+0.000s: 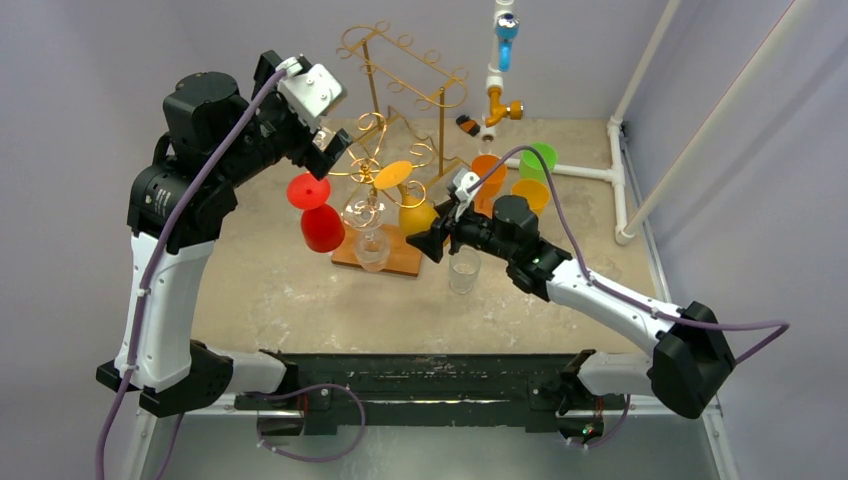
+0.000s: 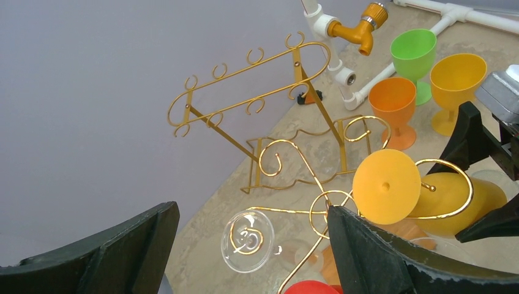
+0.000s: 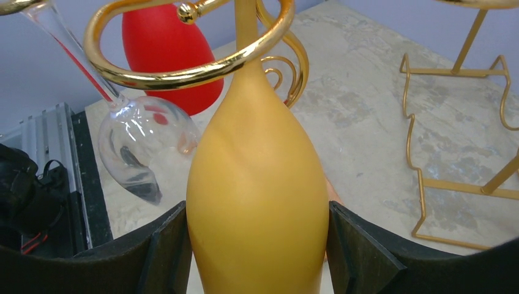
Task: Place the wine glass upside down on the wine glass rack
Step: Turn the wine glass upside down at the wine rack.
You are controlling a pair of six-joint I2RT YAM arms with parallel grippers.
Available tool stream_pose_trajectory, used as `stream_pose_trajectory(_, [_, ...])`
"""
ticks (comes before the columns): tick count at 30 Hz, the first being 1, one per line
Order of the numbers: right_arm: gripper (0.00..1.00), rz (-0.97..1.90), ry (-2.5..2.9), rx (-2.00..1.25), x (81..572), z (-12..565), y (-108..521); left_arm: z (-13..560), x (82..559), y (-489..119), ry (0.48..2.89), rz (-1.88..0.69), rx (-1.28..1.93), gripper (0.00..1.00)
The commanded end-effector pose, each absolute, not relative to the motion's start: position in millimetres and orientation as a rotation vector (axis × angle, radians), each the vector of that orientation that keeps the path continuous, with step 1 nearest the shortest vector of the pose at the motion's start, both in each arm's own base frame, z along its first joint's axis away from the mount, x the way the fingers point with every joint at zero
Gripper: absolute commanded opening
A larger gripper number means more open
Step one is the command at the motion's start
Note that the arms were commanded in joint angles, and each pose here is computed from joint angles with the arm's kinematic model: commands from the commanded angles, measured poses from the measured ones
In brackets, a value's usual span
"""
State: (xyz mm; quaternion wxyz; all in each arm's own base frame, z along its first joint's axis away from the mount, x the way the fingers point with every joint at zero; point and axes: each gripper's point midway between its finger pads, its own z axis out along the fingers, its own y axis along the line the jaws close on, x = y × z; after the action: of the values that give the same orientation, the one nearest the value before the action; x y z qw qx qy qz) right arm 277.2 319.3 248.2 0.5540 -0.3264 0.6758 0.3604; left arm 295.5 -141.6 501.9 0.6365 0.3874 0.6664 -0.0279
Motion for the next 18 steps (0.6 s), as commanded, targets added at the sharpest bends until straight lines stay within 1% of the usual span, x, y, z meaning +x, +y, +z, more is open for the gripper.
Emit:
stream_pose_trajectory(1, [0.26, 0.857, 1.433, -0.734, 276.3, 287.2, 318.9, 488.3, 298.6, -124.3, 1.639, -0.016, 0.776, 1.00])
stream_pose_trajectory(18, [0.23, 0.923, 1.377, -0.732, 258.0, 284.3, 315.7, 481.7, 302.9, -126.6, 1.637, -0.011, 0.790, 1.00])
